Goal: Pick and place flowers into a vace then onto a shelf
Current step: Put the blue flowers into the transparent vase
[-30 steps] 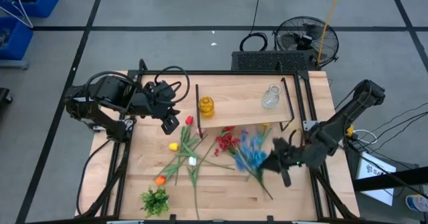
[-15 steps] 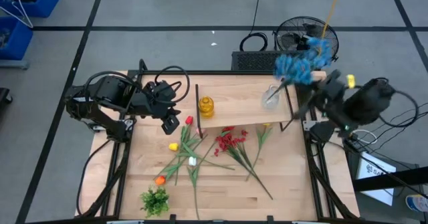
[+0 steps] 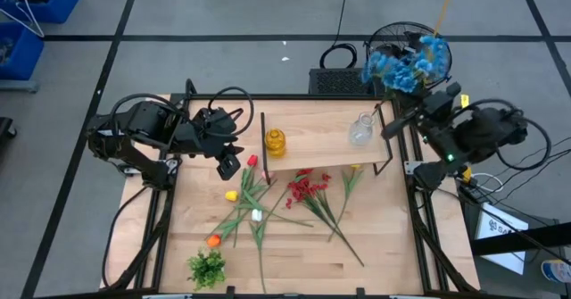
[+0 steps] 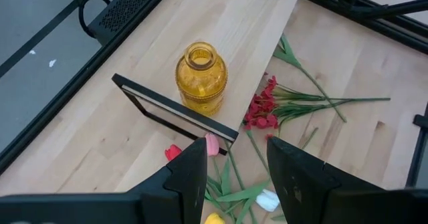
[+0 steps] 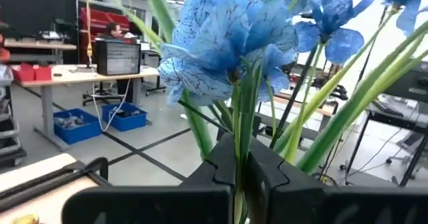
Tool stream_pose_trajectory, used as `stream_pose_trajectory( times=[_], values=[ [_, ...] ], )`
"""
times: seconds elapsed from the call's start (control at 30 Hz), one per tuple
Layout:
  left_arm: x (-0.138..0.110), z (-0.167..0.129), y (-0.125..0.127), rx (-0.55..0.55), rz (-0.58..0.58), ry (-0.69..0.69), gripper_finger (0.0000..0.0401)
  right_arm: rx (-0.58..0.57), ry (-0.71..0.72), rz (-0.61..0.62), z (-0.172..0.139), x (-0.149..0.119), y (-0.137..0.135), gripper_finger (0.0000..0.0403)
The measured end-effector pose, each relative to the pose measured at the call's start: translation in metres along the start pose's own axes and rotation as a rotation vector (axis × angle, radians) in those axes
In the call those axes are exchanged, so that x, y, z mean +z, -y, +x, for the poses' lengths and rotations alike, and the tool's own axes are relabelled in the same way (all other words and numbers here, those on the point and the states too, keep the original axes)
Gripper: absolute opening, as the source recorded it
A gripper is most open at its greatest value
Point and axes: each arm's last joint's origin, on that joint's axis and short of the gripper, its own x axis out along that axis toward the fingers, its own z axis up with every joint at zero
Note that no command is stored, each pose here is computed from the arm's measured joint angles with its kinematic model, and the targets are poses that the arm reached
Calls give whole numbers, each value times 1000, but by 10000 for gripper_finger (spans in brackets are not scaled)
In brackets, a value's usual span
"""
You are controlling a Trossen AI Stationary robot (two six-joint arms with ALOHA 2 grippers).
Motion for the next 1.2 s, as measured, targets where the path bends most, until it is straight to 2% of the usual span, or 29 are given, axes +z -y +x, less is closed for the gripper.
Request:
stream_pose_trajectory(
  times=[0.17,0.47,0.63,0.87,1.2],
  values=[
    [0,0,0,0,1,0,161,-16,-11,-7,4,-15,-17,0],
    [0,0,0,0,4,-1,161,-89,-47,-31,10,-41,-27,5],
    [0,0,0,1,30,-1,161,-87,-47,-4,10,-52,-33,21],
    [0,0,0,-3,30,-5,161,-85,-50,-42,10,-63,-38,46],
    [-5,0,-2,9,-46,-58,161,-106,-60,-49,9,-65,-38,97]
  ],
)
